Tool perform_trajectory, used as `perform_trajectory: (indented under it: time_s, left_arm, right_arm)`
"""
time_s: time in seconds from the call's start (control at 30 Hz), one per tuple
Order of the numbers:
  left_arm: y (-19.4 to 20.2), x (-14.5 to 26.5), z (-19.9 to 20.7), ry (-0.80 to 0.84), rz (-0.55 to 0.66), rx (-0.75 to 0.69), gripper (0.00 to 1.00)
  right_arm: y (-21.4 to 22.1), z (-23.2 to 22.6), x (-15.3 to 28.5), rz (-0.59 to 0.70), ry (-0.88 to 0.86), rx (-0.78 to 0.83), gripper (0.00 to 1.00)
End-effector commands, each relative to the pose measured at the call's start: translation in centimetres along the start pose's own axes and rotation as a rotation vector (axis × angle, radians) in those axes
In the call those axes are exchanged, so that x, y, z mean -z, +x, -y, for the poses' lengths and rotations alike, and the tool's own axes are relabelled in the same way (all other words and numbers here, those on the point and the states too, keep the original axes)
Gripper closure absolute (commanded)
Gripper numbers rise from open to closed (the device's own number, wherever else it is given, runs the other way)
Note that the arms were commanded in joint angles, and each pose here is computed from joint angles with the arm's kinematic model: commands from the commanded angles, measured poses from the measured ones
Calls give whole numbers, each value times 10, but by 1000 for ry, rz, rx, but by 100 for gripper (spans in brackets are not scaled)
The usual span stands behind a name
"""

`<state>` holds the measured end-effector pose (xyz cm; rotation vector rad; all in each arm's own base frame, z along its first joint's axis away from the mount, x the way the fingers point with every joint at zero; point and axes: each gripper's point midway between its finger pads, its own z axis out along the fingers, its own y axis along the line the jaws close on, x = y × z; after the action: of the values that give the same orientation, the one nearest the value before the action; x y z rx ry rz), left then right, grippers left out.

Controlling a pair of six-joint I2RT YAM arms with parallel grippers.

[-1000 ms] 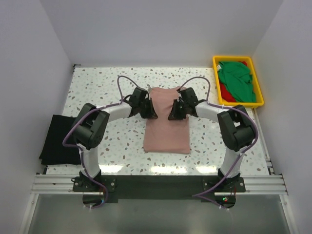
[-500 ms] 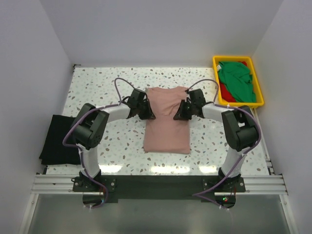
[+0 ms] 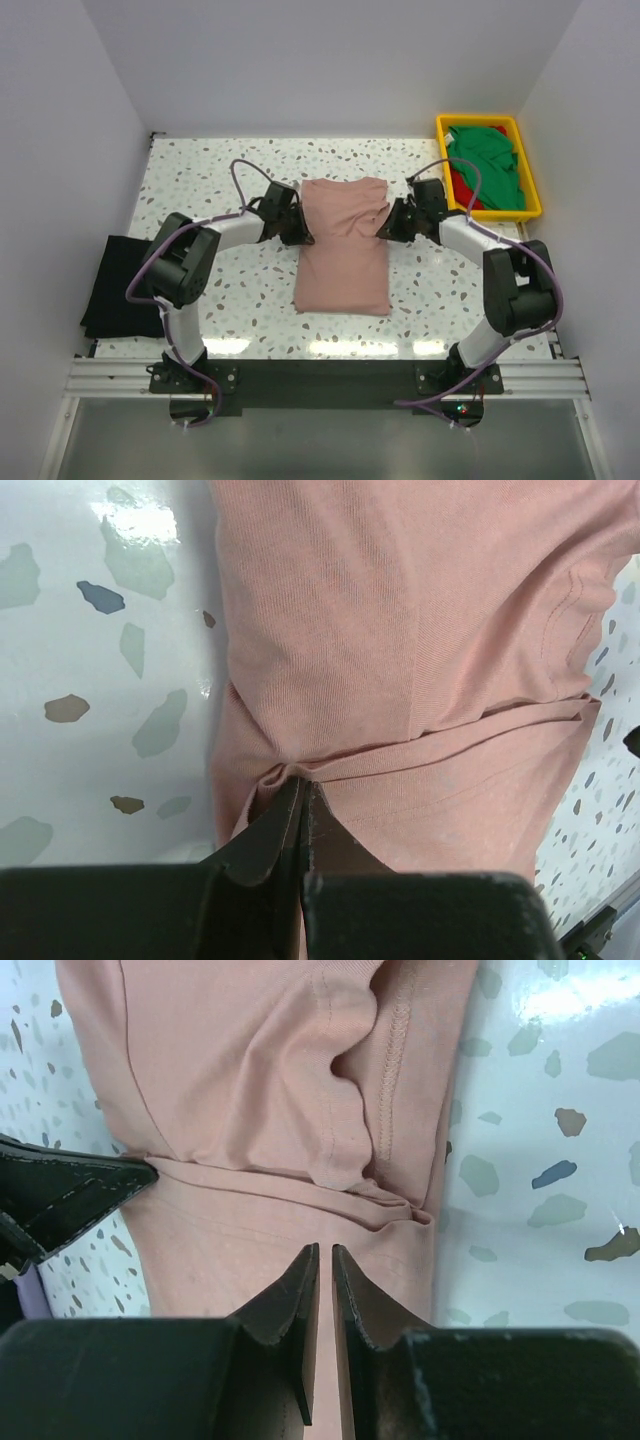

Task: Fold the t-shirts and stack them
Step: Fold the tshirt

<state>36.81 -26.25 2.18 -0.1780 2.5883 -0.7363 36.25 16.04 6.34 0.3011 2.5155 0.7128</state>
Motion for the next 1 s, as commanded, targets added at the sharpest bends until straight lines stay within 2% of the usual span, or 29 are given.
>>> perform_trajectory:
  time_s: [0.0, 0.37, 0.57, 0.83, 0.97]
  left_arm:
    - [-15, 15, -4, -37, 41, -32, 100]
    - [-34, 29, 10, -6, 85, -52, 100]
    - [-41, 34, 5, -13, 93, -52, 99]
    - [-20, 16, -15, -43, 34, -25, 100]
    - [-20, 12, -12, -20, 27, -22, 100]
  right_arm:
    - [5, 8, 3, -5, 38, 13, 85]
    - [20, 39, -17, -58, 131, -33, 87]
    - [2, 23, 6, -9, 105, -11, 84]
    - [-6, 5, 29, 7, 53, 1, 83]
    - [-8, -6, 43, 16, 20, 8, 82]
